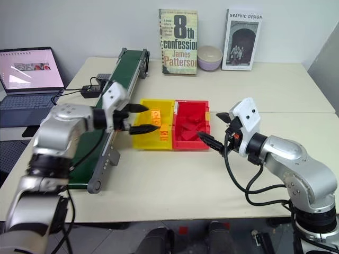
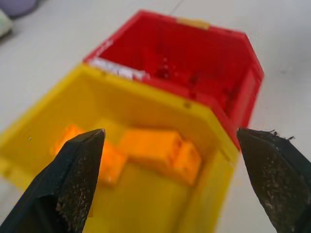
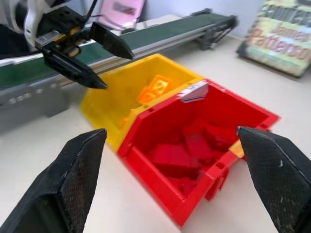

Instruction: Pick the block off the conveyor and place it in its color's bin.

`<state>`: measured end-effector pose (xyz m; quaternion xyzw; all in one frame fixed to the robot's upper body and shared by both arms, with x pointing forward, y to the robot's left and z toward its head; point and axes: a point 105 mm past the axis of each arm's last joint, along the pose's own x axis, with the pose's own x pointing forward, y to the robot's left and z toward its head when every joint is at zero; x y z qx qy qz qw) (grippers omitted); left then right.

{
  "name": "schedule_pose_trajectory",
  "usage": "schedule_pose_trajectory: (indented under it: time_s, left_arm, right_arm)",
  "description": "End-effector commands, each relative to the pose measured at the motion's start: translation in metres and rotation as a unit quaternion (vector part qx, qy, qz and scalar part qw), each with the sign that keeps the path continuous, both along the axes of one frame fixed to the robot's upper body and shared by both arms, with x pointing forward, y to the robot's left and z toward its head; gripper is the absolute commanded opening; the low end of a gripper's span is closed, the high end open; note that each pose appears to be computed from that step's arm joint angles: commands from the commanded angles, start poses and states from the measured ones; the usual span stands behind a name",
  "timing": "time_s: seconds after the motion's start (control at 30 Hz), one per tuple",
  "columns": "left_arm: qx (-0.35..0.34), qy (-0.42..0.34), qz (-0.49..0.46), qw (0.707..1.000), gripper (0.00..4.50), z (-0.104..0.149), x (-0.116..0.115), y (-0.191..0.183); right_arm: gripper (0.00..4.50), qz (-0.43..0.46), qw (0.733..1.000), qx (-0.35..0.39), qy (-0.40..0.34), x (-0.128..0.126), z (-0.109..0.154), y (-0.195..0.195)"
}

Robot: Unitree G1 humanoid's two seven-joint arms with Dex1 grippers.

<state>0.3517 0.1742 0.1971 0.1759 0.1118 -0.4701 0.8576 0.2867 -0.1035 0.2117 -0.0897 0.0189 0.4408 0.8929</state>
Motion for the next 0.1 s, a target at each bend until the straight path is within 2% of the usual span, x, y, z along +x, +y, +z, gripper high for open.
schedule_pose_trajectory:
  time_s: [0.03, 0.1]
  left_arm:
    - [-0.014, -0.021, 0.029, 0.999, 4.48, 0.024, -0.028, 0.018]
    - [-0.007, -0.022, 0.042, 0.999, 4.48, 0.020, -0.038, 0.022]
  right_arm:
    - [4.50, 0.044, 0.999, 0.002, -0.013, -0.001, 0.009, -0.001]
    - [4.50, 0.043, 0.999, -0.002, -0.012, 0.005, 0.007, -0.005]
